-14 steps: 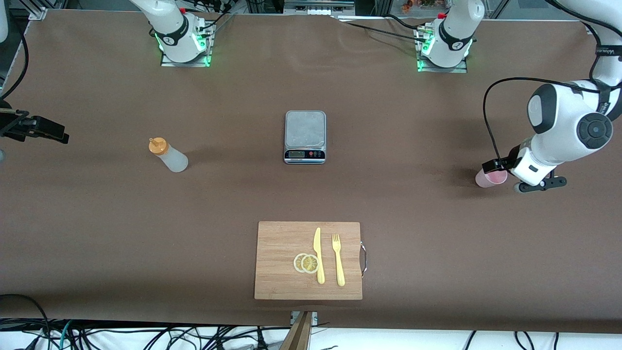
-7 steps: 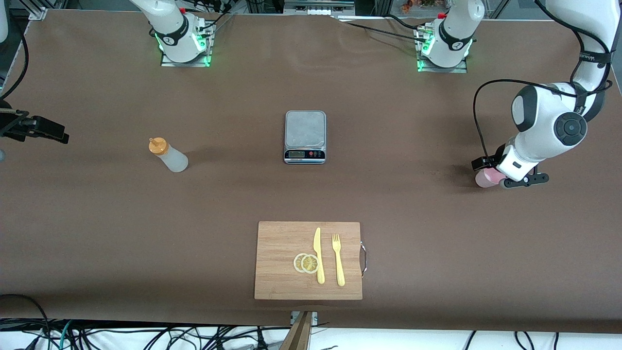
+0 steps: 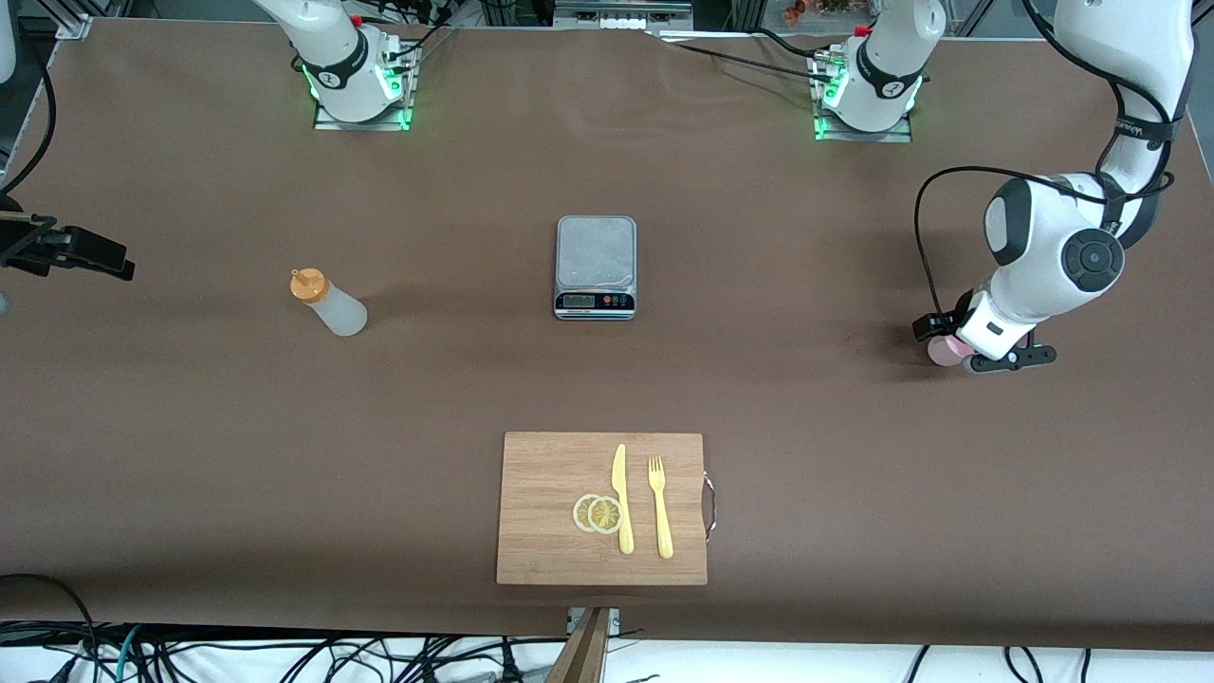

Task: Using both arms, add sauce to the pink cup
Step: 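Carry the pink cup with the left gripper onto the scale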

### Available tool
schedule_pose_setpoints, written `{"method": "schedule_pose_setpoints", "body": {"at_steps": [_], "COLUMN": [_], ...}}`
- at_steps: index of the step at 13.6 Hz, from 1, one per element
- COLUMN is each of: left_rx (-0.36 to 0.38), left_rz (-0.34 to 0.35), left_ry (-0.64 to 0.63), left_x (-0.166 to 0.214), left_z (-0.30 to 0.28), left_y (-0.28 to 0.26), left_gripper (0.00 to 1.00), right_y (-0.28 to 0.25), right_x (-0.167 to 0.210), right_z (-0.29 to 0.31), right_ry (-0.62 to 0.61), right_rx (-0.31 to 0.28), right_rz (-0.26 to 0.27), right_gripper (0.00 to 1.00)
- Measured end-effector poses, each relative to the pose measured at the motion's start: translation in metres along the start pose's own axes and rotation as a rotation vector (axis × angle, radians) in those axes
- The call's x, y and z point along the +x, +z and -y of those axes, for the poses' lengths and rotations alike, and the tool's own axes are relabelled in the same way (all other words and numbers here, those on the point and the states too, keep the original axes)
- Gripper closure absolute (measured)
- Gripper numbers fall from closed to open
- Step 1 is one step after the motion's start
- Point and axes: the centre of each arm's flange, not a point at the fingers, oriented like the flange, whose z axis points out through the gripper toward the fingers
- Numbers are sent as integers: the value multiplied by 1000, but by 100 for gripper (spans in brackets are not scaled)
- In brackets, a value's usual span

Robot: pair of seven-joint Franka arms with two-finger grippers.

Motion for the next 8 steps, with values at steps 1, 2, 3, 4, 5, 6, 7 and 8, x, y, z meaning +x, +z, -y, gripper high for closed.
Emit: {"method": "schedule_pose_setpoints", "body": {"at_steps": [1,2,3,4,5,6,7,8], "left_rx": [0,-1,-1,-1,-1,-1,-1,-1], "left_rz": [-2,-7,-8,-7,-6,-6,-6,-8], "left_ry": [1,2,3,4,5,6,7,7], "left_x": [1,1,2,2,2,2,2,3], "left_z": [-1,-1,-2,-2,-2,-2,-2,-2], "left_y": [2,5,8,10,11,11,11,10], "left_gripper": [26,38,49,49,56,68,78,90], "right_y": [0,0,0,0,0,0,0,0], "right_x": [0,0,0,0,0,0,0,0], "right_z": [0,0,0,0,0,0,0,0], "right_ry": [0,0,0,0,0,0,0,0], "right_rx": [0,0,0,0,0,0,0,0], "right_rz": [0,0,0,0,0,0,0,0], "right_gripper": [0,0,0,0,0,0,0,0]}}
